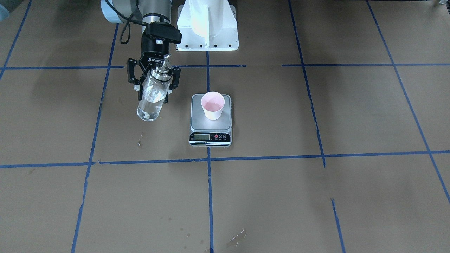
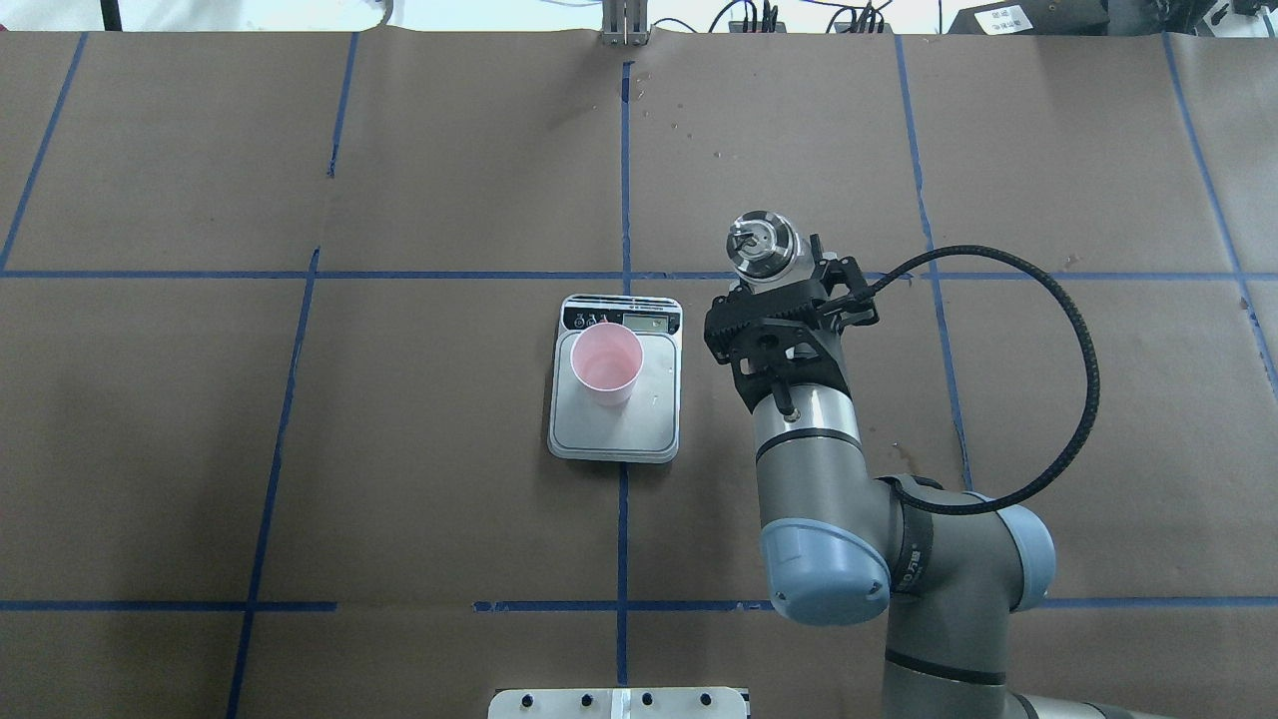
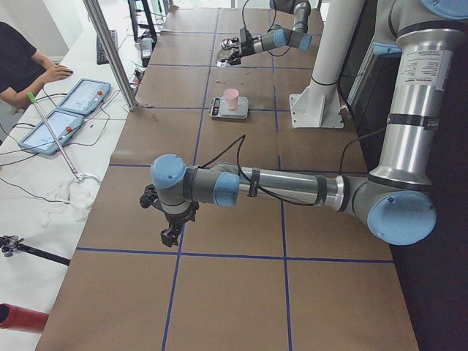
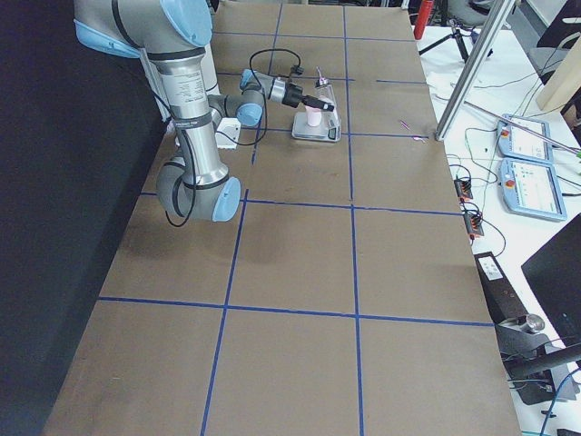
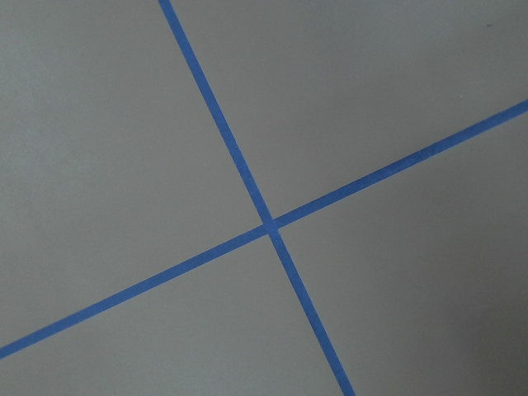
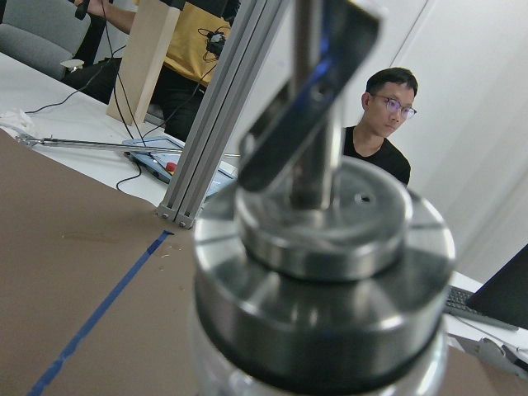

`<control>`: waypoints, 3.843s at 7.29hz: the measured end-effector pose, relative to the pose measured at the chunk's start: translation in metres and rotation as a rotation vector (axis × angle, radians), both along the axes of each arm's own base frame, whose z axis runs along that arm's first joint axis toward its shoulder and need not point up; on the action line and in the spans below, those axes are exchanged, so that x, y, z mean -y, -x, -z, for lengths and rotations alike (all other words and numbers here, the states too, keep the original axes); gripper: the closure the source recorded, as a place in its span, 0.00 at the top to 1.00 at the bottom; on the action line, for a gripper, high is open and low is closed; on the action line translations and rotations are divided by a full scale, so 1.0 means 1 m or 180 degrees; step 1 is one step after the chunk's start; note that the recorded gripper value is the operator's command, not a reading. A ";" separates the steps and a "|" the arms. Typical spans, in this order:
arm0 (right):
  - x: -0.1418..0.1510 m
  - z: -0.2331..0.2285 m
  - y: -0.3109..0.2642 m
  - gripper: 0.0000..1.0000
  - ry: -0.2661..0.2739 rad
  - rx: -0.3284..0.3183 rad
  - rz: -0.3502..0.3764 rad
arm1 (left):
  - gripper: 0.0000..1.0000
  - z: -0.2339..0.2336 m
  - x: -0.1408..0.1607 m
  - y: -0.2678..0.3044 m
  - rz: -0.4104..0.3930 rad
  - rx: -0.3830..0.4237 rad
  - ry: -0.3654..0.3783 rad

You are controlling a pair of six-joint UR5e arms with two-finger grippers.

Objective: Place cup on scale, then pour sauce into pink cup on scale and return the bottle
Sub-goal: 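Turn the bottle upright and carry it back to its spot, then lower the bottle onto the table with the right gripper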

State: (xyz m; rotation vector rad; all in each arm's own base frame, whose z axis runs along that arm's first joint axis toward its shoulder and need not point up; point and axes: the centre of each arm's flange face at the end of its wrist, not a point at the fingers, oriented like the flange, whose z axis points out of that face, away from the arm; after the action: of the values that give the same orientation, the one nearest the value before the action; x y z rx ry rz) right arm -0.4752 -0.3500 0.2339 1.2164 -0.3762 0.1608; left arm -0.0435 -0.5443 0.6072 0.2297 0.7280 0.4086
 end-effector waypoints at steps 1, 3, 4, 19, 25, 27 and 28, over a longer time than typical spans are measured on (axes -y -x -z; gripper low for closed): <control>0.007 -0.012 -0.007 0.00 0.0146 0.0213 -0.0024 | 1.00 0.002 -0.001 0.000 0.0000 -0.0001 -0.0015; 0.016 -0.043 -0.026 0.00 0.0415 0.0487 -0.0083 | 1.00 0.008 -0.003 0.000 0.0003 -0.0002 -0.0051; 0.020 -0.061 -0.037 0.00 0.0559 0.0580 -0.0109 | 1.00 0.011 -0.003 0.000 0.0004 -0.0003 -0.0070; 0.008 -0.222 -0.087 0.00 0.1210 0.1131 -0.0135 | 1.00 0.031 -0.004 0.001 0.0007 0.0006 -0.0189; 0.008 -0.224 -0.086 0.00 0.1264 0.1096 -0.0078 | 1.00 0.032 -0.004 0.000 0.0006 0.0006 -0.0192; 0.008 -0.226 -0.087 0.00 0.1263 0.1088 -0.0087 | 1.00 0.032 -0.004 0.000 0.0006 0.0006 -0.0195; 0.008 -0.227 -0.087 0.00 0.1262 0.1081 -0.0093 | 1.00 0.032 -0.004 0.000 0.0006 0.0006 -0.0196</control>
State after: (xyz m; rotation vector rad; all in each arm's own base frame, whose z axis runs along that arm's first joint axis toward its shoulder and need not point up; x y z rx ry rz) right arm -0.3879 -0.3580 0.4612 0.8012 -0.5913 0.4492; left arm -0.0439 -0.5407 0.5752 0.2880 0.7139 0.4298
